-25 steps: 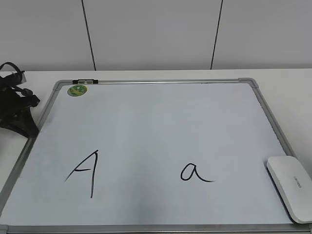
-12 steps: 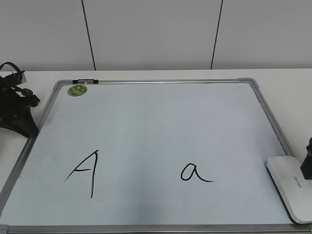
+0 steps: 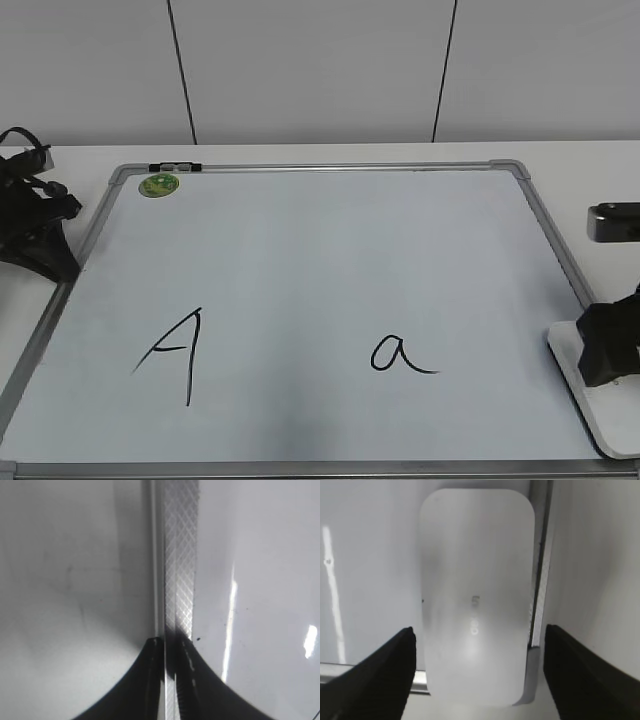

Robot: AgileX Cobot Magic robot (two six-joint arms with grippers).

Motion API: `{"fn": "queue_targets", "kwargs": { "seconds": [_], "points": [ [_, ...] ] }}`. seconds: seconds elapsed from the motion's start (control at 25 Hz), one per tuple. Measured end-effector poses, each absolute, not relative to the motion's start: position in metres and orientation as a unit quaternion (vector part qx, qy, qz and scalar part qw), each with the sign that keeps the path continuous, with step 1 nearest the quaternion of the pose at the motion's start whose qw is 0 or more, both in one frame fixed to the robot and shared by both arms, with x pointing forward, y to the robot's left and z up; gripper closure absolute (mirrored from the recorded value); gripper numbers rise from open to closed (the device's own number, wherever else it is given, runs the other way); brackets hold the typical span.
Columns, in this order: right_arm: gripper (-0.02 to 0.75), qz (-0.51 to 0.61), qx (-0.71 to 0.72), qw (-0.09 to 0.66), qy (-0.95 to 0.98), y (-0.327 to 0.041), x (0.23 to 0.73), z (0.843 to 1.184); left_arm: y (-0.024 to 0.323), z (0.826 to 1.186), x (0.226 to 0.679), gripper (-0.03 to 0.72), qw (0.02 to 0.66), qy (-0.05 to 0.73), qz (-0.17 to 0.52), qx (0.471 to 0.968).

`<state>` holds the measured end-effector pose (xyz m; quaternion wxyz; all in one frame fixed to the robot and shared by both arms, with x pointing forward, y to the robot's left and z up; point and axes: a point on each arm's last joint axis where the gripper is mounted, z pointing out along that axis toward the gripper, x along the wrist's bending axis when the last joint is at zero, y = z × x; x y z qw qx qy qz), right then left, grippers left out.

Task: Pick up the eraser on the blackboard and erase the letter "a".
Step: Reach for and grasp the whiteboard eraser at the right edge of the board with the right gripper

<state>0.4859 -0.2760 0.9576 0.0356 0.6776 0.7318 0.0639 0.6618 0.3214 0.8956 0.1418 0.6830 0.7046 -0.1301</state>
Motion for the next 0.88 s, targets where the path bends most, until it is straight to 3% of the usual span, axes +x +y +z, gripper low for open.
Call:
{"fn": "queue_targets", "kwargs": {
  "seconds": [0.88],
  "points": [
    [0.149, 0.043, 0.681, 0.014, 0.731, -0.272, 0.503, 0.915, 0.321, 0.896, 0.662, 0.638, 0.142, 0.705, -0.13, 0.683]
  ]
}}
